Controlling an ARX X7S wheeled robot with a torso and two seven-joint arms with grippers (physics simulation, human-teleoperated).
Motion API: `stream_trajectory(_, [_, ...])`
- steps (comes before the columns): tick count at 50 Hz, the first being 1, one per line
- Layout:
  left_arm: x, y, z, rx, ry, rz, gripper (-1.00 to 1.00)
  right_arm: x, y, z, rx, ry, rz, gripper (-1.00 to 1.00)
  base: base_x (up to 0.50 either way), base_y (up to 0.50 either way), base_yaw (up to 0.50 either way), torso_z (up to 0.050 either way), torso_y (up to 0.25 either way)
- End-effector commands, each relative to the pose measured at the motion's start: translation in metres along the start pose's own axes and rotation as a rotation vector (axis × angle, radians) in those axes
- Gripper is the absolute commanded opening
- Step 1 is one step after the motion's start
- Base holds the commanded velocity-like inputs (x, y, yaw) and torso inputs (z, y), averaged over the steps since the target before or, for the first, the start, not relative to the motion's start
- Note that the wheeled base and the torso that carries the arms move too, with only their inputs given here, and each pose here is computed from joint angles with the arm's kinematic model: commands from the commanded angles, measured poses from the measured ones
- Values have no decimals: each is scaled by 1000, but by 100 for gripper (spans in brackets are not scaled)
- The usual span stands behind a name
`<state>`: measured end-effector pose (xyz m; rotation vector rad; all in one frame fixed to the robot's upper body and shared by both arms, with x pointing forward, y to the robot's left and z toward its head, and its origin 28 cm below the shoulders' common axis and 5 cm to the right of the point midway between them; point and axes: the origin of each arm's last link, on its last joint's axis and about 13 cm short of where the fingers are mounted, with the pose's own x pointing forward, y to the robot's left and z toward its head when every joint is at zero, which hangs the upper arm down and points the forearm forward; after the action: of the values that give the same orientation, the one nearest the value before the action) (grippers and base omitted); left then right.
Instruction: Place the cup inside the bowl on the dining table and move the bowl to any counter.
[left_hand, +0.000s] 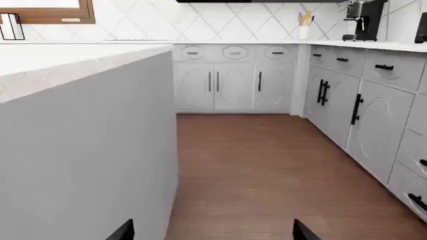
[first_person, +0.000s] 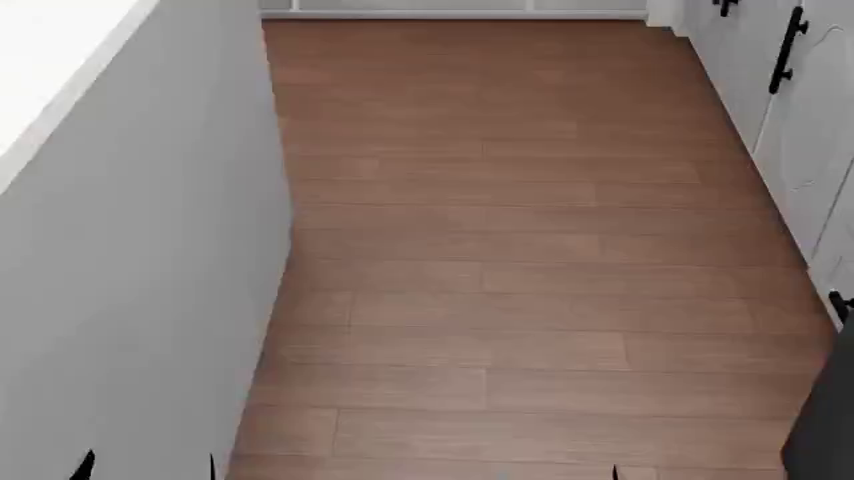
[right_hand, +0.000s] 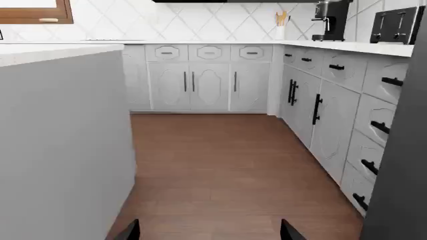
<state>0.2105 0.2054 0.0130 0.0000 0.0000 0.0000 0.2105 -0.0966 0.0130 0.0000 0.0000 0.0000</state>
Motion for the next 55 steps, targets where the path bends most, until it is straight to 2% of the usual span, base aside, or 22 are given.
stream_trajectory(1, [0,0,0,16,-9,-9,100,0,1,0,-8,-1,-1,100,0,0,0,0,0])
stream_trajectory(3, [0,0,1,24,-13,-7,100,0,0,0,-6,-5,-5,100,0,0,0,0,0])
stream_trajectory(4, [-1,0,1,27,-13,-6,100,0,1,2,-36,-15,-1,100,0,0,0,0,0])
stream_trajectory(10, [0,1,1,32,-10,2,100,1,1,1,-26,0,12,100,-42,18,0,0,0])
stream_trajectory(23, [-1,0,1,36,-3,0,100,1,1,1,10,-4,9,100,-500,272,0,0,0])
stream_trajectory(41, [-1,0,2,39,-6,-3,100,2,2,0,-15,13,8,100,-371,479,0,0,0])
stream_trajectory(55, [-2,1,2,41,-11,-4,100,1,2,1,-27,5,13,100,-50,500,0,0,0])
